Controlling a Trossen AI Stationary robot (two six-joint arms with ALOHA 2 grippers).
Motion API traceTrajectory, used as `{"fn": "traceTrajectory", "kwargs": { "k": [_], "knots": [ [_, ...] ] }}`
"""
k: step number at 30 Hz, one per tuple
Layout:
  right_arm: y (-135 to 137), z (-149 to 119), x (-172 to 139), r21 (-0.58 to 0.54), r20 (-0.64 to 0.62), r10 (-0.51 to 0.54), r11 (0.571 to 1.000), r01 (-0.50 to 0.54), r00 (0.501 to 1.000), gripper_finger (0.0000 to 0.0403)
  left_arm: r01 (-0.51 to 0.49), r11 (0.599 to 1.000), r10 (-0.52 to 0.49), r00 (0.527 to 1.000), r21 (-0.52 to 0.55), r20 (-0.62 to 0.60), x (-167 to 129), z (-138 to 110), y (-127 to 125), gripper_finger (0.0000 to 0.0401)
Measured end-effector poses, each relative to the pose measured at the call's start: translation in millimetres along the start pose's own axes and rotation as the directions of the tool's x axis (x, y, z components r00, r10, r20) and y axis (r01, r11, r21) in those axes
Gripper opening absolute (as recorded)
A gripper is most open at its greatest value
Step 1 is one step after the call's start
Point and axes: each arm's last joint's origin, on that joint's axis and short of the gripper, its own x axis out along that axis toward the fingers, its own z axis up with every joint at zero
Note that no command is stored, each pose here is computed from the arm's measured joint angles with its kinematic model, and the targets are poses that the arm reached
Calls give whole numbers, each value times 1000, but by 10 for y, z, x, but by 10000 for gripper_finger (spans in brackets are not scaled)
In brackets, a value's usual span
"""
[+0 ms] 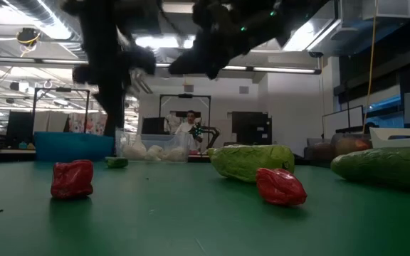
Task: Sort produce into baskets
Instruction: Put the green chili pepper into the blue bin
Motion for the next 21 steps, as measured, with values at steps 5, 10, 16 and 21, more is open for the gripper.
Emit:
{"fn": "traceTrajectory", "kwargs": {
  "k": [5,10,16,21],
  "knots": [
    [72,154,-339,6,-30,80,997,-80,996,1,70,989,-42,977,-132,208,-408,-68,1,17],
    [138,258,-742,-13,-97,67,998,-69,993,1,185,963,-110,932,-194,345,-555,-215,-95,58],
    [174,311,-1182,-60,-173,-71,996,62,982,1,193,964,-134,946,-181,296,-417,-397,-270,147],
    [178,321,-1382,-80,-204,-180,983,167,962,1,134,959,-63,960,-251,272,-227,-452,-276,217]
  ]
}}
